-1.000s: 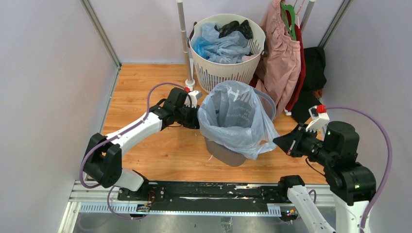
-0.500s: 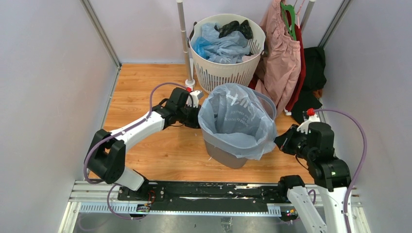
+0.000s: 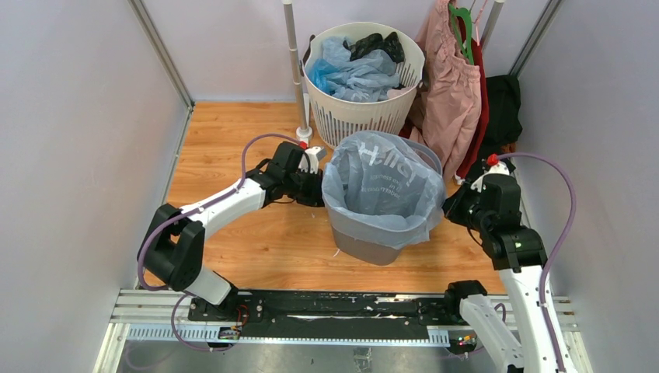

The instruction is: Put the trash bags into the trash bin

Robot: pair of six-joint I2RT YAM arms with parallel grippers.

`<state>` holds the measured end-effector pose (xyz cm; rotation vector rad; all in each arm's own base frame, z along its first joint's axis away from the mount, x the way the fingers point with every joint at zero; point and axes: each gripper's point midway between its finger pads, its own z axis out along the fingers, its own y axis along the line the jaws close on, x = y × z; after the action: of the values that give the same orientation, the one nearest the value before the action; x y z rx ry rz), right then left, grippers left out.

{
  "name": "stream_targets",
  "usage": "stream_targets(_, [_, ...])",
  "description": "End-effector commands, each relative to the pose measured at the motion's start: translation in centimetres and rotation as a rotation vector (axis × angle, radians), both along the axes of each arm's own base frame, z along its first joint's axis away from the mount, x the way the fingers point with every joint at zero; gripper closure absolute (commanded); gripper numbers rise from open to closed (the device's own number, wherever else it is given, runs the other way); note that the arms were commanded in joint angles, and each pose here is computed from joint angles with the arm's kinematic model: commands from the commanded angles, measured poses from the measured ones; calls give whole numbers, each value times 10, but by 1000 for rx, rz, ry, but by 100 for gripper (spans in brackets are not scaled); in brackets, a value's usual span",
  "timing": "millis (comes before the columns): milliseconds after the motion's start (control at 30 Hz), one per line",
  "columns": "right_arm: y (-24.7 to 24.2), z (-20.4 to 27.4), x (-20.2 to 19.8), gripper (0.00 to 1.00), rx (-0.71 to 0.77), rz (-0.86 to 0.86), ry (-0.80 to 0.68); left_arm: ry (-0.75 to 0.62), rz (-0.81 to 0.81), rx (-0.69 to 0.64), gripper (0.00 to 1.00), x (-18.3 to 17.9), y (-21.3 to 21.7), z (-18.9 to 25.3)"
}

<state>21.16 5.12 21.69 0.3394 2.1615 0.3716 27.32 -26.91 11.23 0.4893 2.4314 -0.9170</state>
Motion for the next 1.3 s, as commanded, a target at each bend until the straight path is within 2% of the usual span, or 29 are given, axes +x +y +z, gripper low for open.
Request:
stream_targets(0, [-13, 19, 8, 90, -74, -27, -46, 9, 17, 59, 88, -5, 13, -4])
stream_targets(133, [-27, 39, -6, 58, -154, -44, -56, -2, 53, 90, 66, -3, 25, -1])
stream_targets(167, [-33, 47, -11, 54, -181, -58, -69, -5, 67, 101, 64, -2, 28, -1])
stream_targets(267, [-49, 77, -20, 48, -271, -81, -117, -15, 117, 131, 59, 4, 41, 1])
stream_targets(400, [-44, 120, -17, 50, -317, -10, -207, -23, 177, 155, 59, 10, 57, 6])
stream_targets(567, [-27, 145, 16, 51, -327, 93, -244, -68, 238, 160, 59, 10, 71, 26])
stream_targets(667, [-15, 142, 49, 52, -314, 145, -229, -99, 269, 162, 58, 7, 81, 41])
stream_targets(833, [4, 125, 105, 55, -275, 214, -183, -139, 307, 165, 44, -2, 94, 55])
stream_targets(967, [18, 107, 137, 57, -232, 256, -142, -134, 311, 159, 44, -9, 97, 56])
stream_targets(1100, [23, 91, 142, 59, -223, 287, -103, -140, 320, 148, 44, -16, 100, 59])
stream_targets(1267, [36, 68, 111, 62, -167, 370, -63, -148, 313, 112, 45, -24, 99, 68])
